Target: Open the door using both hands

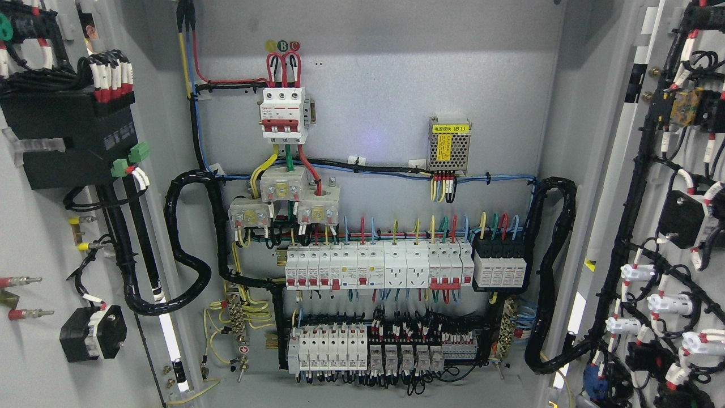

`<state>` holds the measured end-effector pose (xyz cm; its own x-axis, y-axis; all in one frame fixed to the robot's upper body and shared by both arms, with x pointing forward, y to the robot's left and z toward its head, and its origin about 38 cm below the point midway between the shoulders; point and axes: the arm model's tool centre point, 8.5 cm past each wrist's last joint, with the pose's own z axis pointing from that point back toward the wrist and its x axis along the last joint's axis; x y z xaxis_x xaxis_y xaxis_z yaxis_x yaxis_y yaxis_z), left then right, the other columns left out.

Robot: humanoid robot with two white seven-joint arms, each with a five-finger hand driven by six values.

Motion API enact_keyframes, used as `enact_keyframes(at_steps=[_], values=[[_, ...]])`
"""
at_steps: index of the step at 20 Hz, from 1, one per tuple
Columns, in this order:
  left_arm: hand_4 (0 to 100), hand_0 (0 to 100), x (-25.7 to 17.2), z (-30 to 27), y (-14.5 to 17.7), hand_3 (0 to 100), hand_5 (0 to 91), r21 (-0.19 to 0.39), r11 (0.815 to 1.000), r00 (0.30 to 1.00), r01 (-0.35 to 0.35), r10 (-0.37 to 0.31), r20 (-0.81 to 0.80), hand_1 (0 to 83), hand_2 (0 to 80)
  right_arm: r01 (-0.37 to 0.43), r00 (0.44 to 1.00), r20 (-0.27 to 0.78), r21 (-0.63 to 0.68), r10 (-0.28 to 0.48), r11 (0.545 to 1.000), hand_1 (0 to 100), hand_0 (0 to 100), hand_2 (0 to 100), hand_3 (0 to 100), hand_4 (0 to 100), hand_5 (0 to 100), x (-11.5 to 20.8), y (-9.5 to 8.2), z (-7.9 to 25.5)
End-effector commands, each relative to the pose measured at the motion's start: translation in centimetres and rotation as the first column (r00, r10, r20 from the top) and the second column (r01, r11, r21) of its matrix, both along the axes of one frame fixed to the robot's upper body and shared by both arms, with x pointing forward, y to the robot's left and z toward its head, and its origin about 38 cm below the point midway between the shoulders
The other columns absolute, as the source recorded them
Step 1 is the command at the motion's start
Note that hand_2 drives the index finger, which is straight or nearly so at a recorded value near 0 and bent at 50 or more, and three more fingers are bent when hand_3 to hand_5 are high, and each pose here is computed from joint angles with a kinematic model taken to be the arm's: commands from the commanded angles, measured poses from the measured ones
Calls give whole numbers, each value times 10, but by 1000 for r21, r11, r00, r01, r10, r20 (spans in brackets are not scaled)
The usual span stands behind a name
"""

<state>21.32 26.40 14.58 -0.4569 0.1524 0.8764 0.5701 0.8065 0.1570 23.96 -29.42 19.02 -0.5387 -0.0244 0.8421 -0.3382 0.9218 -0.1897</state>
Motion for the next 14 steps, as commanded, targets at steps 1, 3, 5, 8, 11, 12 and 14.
enact_keyframes(at_steps=[1, 3, 5, 8, 11, 12, 14], values=[[0, 120, -5, 31, 44, 0, 0, -60, 988, 985, -141, 146, 91, 556, 0, 18, 999, 40, -20, -17, 1000, 500, 0, 40, 0, 0, 0, -3, -8, 9], [0, 120, -7, 34, 54, 0, 0, -61, 984, 980, -167, 172, 97, 556, 0, 14, 999, 41, -4, -14, 1000, 500, 0, 40, 0, 0, 0, -3, -8, 9], [0, 120, -9, 35, 60, 0, 0, -65, 981, 977, -183, 189, 97, 556, 0, 7, 1000, 29, 40, -8, 999, 500, 0, 40, 0, 0, 0, -5, -10, 8], [0, 120, -14, 37, 67, 0, 0, -47, 982, 977, -183, 187, 104, 556, 0, 8, 1000, 16, 77, -9, 997, 500, 0, 40, 0, 0, 0, -8, -14, 7], [0, 120, -19, 37, 78, 0, 0, -39, 980, 975, -195, 197, 98, 556, 0, 2, 1000, 9, 135, -3, 991, 500, 0, 40, 0, 0, 0, -8, -19, 8], [0, 120, -20, 37, 82, 0, 0, -36, 977, 973, -209, 211, 89, 556, 0, 4, 1000, 7, 145, -5, 989, 500, 0, 40, 0, 0, 0, -8, -21, 9], [0, 120, -22, 37, 95, 0, 0, -49, 970, 969, -237, 240, 66, 556, 0, 5, 1000, 9, 143, -7, 990, 500, 0, 40, 0, 0, 0, -8, -23, 10]])
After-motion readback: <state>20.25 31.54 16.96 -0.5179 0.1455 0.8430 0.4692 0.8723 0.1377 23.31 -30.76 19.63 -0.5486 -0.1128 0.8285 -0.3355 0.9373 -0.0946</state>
